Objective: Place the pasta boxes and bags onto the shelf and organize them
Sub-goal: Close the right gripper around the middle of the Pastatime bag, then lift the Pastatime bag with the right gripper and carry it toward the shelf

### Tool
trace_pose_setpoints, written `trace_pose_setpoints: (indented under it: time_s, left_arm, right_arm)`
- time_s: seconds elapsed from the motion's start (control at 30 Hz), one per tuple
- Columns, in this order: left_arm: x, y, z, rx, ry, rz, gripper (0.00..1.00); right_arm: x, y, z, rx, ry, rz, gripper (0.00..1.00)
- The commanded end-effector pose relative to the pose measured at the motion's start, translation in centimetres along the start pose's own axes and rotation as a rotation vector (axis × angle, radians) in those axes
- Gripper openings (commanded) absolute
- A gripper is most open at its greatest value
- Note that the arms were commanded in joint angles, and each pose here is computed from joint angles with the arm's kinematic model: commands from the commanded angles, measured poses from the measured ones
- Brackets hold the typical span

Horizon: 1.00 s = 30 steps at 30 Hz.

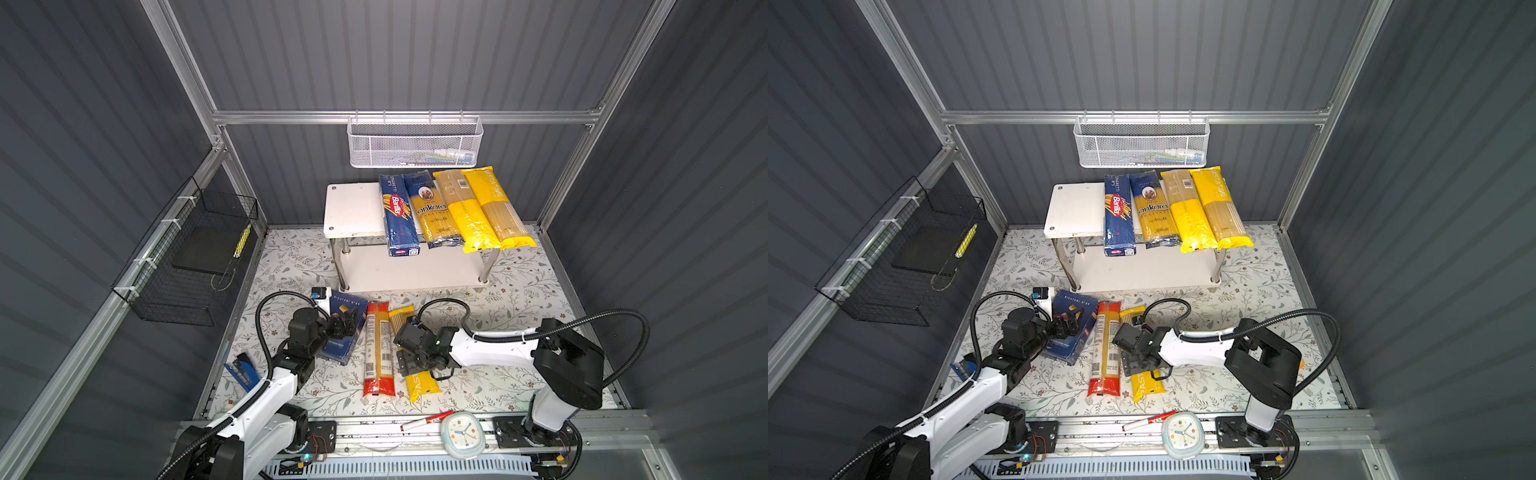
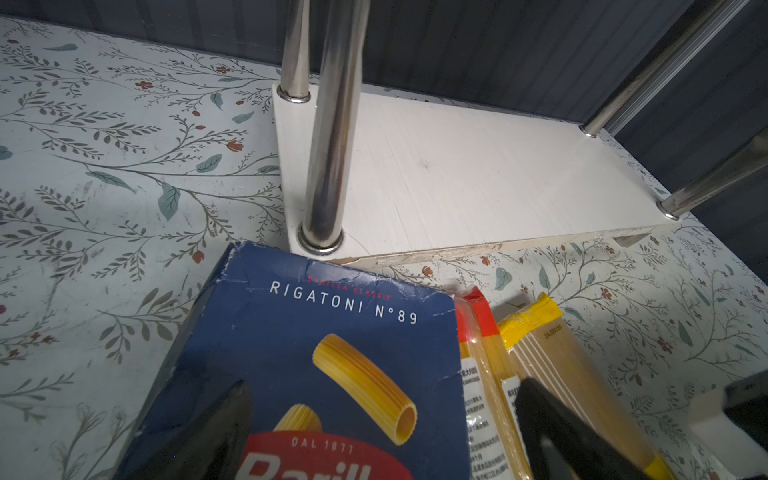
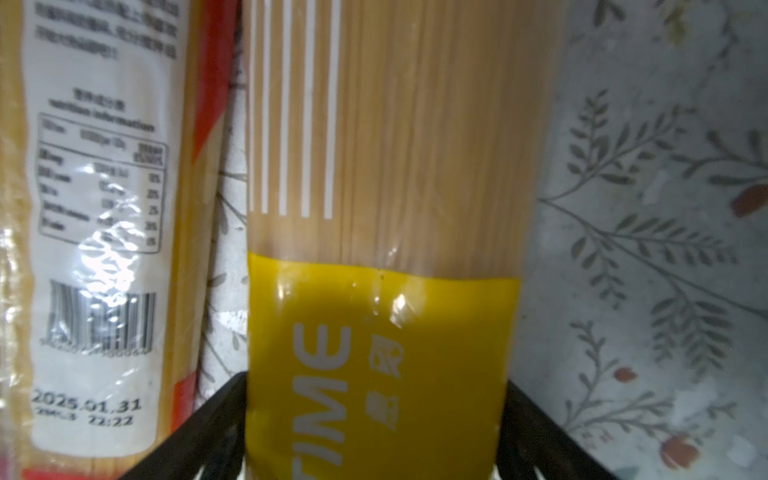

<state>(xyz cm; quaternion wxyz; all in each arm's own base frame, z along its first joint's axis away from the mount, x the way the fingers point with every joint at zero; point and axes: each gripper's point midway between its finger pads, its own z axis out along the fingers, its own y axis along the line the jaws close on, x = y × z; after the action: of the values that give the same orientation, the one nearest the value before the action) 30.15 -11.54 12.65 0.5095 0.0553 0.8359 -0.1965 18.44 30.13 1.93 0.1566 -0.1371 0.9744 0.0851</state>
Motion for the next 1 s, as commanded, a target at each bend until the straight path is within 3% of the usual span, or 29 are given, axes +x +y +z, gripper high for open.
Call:
trace_pose_setpoints:
  time_s: [0.0,0.43,0.97]
  left_arm:
    - [-1.2,-0.2,-0.1,-0.004,-0.019,0.007,1.0]
    - [-1.3,-0.2,-0.2,-0.005,-0.023,0.007,0.99]
    - [-1.2,-0.2,-0.1,-0.007,-0.019,0.004,1.0]
  right_arm:
    - [1.8,-1.2,0.9,0.058,0.055,0.009,0.77]
    - [0.9,-1.6,-0.3,0.064,-0.018,0.05,0.43]
    - [-2.2,-2.4,-4.5,-0.036,-0.273,0.154,0.1]
